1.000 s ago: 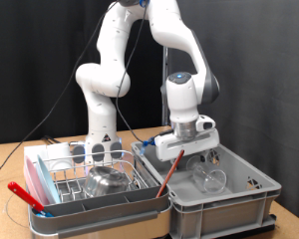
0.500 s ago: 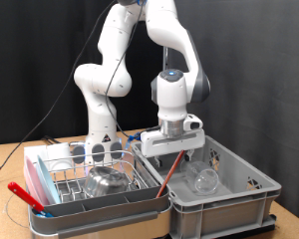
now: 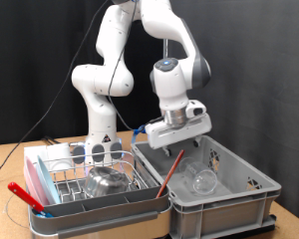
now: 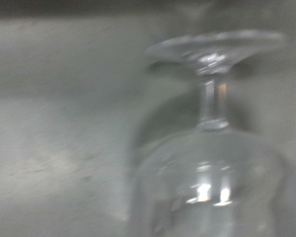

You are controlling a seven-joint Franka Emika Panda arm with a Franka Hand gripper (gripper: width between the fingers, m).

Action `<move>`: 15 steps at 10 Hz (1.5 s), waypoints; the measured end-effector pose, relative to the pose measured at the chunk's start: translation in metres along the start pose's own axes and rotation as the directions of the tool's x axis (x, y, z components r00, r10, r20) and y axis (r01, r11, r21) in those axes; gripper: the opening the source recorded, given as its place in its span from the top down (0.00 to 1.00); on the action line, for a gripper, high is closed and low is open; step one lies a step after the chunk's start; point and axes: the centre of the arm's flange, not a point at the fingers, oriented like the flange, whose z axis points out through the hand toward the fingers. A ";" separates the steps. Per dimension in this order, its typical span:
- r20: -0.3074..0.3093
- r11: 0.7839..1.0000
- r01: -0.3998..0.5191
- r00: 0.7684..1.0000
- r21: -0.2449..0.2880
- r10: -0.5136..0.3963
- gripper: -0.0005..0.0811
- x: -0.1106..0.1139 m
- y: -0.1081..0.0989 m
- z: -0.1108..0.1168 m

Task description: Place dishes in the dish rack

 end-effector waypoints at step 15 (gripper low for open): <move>0.152 0.995 -0.056 0.987 0.080 0.043 0.00 0.022 0.019 0.102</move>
